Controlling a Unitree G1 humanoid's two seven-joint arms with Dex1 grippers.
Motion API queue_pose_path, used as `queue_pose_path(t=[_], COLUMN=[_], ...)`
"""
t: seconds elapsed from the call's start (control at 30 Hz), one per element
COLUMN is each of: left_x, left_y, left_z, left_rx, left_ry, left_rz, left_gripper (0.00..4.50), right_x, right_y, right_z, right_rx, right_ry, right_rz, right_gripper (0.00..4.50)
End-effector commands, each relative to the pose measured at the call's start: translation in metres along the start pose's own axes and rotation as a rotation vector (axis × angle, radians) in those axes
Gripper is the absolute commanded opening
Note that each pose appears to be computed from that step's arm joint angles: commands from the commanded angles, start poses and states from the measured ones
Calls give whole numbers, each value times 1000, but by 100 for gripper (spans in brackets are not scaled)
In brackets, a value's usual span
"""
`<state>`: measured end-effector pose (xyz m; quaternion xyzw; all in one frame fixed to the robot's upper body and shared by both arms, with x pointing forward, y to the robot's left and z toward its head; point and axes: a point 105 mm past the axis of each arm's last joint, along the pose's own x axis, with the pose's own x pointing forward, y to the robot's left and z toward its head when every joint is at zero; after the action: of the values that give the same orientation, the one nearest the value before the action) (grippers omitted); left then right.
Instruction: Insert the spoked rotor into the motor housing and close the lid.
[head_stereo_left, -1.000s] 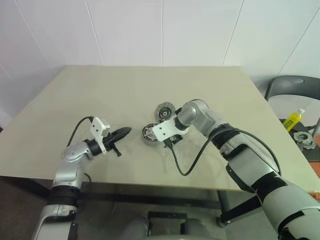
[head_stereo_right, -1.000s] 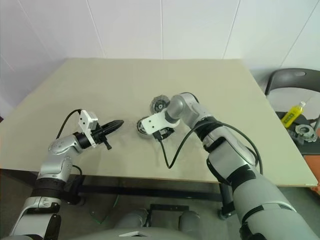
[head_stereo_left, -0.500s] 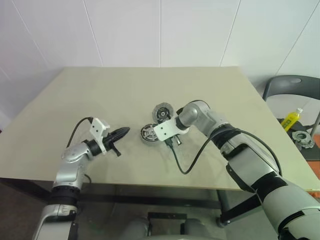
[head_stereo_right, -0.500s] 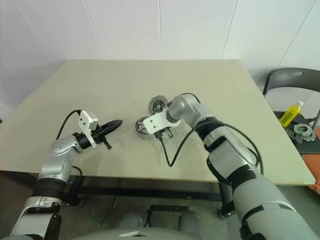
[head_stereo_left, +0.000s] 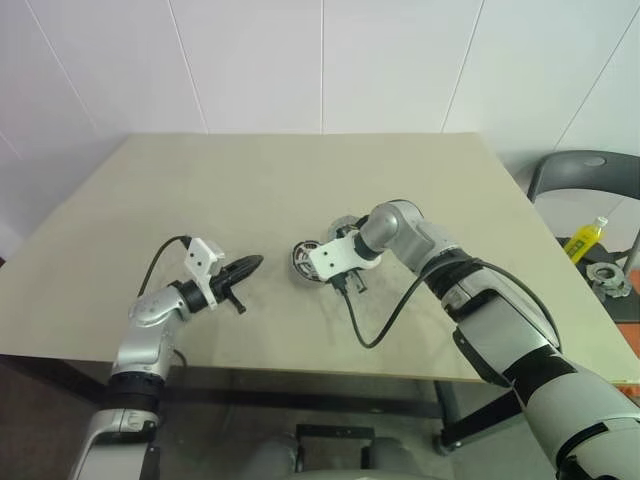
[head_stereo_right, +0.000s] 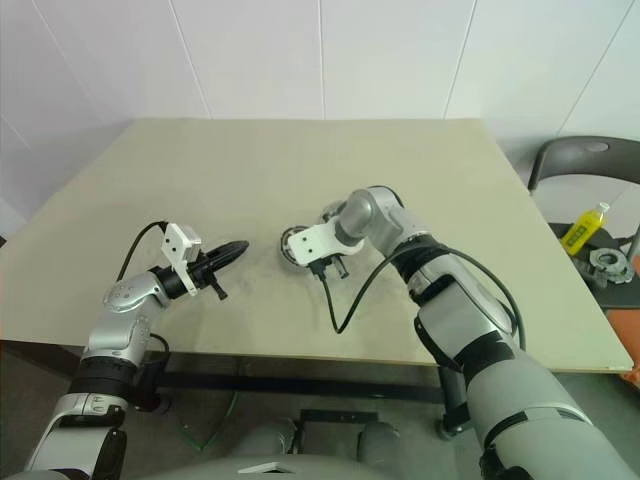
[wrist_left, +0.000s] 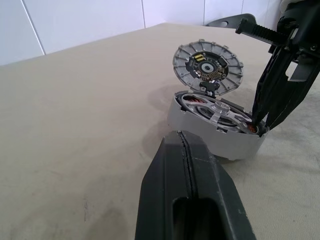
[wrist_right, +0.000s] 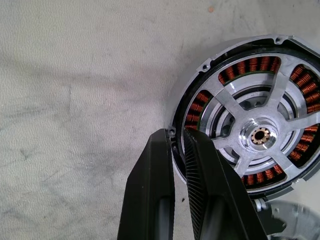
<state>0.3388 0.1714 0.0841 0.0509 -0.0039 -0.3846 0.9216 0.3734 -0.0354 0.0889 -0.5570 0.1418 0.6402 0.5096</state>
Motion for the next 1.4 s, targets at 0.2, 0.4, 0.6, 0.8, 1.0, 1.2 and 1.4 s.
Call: queue_pose_path(t=[0.2,0.4,0.6,0.8,1.0,1.2,1.4], left_x=[1,4,9,13,15,14,13], left_y=[0,-1,-4,-5,-7,-8,-9], left_z=[4,4,1,1,0,-2,-3], left_rx=[33,39,36,35,34,37,40], left_ry=[-4,-3,-3,-6,-6,4,7], left_rz=[-6,-13,-25,-33,-36,-40,-42], left_gripper=[0,0,0,0,0,0,0], right_x=[-12,-26,-44,-51,-48,-36,-30], right_y=[-10,-9,-6,8,26,10,-7], right_z=[9,15,18,24,20,22,29], right_rx=[-14,78,128,207,256,312,218], right_ry=[-19,-22,22,62,111,77,44], right_rz=[-26,-3,-2,55,109,11,-71], right_gripper=[7,7,7,7,7,7,7])
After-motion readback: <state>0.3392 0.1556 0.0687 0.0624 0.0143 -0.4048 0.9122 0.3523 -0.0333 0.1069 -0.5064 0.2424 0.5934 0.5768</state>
